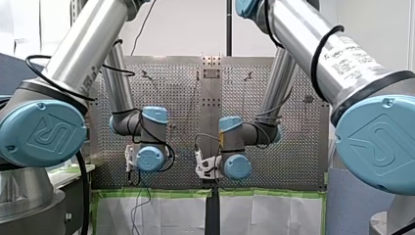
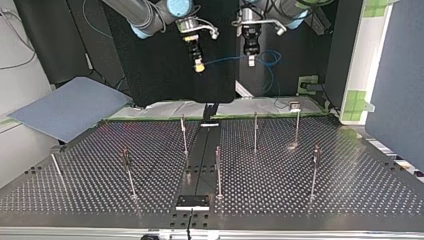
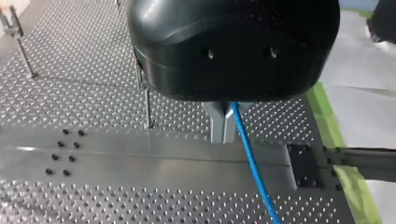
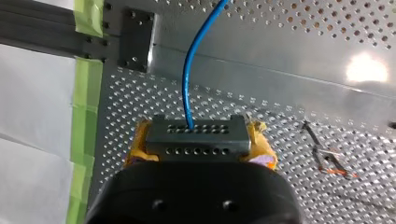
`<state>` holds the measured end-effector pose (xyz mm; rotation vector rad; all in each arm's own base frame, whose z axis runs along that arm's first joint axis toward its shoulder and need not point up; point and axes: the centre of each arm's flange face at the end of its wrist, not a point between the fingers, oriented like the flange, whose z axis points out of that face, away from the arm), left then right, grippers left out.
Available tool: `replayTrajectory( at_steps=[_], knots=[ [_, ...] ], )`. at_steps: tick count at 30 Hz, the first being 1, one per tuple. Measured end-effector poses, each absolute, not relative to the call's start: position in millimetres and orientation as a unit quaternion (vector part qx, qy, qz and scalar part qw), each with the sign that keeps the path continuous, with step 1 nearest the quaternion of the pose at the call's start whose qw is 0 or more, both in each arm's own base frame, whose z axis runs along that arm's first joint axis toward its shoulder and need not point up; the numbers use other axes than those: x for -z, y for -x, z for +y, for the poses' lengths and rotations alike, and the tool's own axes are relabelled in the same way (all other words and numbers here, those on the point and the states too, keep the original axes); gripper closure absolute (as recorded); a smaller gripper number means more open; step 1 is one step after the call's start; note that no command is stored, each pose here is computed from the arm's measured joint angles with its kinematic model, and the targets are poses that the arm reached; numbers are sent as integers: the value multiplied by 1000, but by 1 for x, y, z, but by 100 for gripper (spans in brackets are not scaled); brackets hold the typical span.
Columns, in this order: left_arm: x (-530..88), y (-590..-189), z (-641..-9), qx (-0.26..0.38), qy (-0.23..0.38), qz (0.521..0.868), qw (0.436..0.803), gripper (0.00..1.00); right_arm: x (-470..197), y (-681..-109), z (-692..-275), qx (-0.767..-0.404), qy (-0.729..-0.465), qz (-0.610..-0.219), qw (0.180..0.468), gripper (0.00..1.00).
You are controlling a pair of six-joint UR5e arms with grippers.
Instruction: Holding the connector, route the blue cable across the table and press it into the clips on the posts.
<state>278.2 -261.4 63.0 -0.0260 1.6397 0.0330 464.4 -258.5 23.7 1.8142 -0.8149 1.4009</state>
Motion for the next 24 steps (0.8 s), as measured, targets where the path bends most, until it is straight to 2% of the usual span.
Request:
replayTrajectory(
  at_steps=[4,9,24],
  knots=[
    [-72,-277,-262,-17,3,732,682,100,-45,-472,-264,-550,-685,-328,347,100],
    [-90,-287,-263,-21,17,725,688,100,-74,-480,-270,-571,-675,-336,327,100],
    [-163,-335,-260,-32,117,682,722,100,-174,-517,-291,-634,-650,-300,293,100]
  ],
)
